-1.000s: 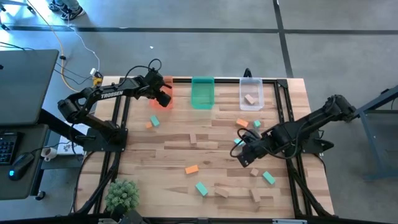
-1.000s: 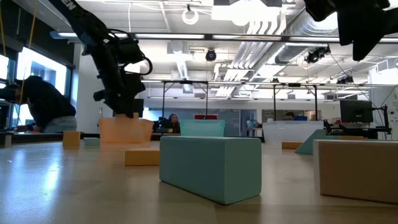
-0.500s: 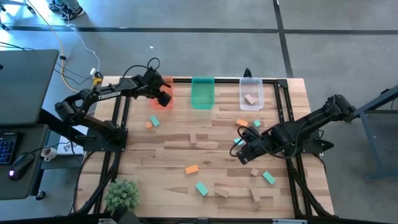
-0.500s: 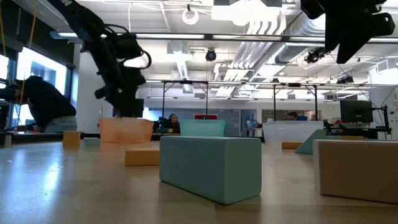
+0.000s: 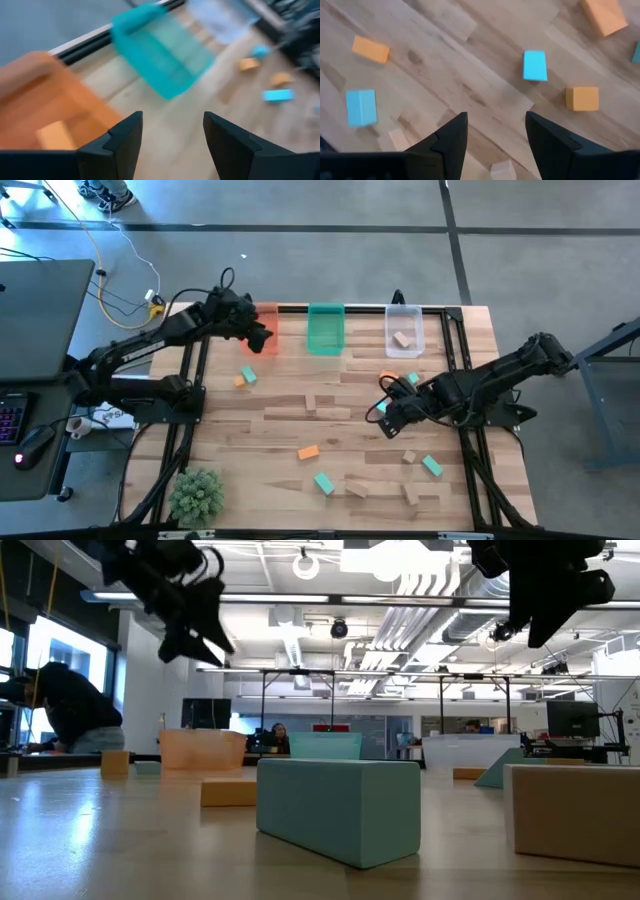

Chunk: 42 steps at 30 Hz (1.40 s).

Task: Sort & place blocks by color
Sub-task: Put the blue block into the green bin

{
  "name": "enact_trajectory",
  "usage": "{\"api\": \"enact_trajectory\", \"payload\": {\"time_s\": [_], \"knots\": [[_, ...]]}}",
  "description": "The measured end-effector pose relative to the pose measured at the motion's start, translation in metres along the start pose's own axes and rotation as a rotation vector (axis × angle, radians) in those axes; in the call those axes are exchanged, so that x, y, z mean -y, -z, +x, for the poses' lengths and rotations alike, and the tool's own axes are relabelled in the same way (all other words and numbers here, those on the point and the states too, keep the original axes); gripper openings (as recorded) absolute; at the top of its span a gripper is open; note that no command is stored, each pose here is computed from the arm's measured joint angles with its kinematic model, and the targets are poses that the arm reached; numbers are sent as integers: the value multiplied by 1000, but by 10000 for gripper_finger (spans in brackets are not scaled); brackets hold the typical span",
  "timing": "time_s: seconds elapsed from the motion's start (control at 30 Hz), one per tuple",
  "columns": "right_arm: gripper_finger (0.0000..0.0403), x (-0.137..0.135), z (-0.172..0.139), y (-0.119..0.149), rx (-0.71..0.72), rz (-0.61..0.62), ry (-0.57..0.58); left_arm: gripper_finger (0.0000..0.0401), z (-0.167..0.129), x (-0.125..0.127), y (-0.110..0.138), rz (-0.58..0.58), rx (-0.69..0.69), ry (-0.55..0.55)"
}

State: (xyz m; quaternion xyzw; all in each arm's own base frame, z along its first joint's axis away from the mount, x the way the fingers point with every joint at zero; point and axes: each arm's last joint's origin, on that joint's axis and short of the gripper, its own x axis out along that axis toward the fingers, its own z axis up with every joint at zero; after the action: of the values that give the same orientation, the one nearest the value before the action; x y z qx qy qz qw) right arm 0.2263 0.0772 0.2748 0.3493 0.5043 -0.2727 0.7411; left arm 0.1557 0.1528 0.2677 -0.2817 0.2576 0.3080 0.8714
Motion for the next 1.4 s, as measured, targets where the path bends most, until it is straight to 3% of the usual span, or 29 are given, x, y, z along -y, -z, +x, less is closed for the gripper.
{"api": "enact_trajectory", "payload": {"time_s": [0.3, 0.6, 0.73, 0.93, 1.4], "knots": [[186, 11, 3, -22, 14, 33, 41, 197, -31, 37, 8, 41, 63, 189], [188, 23, 6, -42, -29, -29, 46, 197, -36, 50, 13, 56, 55, 243], [209, 28, 11, -47, -54, -35, 93, 197, -36, 55, 15, 72, 43, 266], [250, 22, 35, -51, -134, -54, 132, 197, -36, 61, 18, 92, 32, 283], [252, 12, 100, -51, -321, -77, 267, 197, -36, 62, 19, 99, 29, 289]]}}
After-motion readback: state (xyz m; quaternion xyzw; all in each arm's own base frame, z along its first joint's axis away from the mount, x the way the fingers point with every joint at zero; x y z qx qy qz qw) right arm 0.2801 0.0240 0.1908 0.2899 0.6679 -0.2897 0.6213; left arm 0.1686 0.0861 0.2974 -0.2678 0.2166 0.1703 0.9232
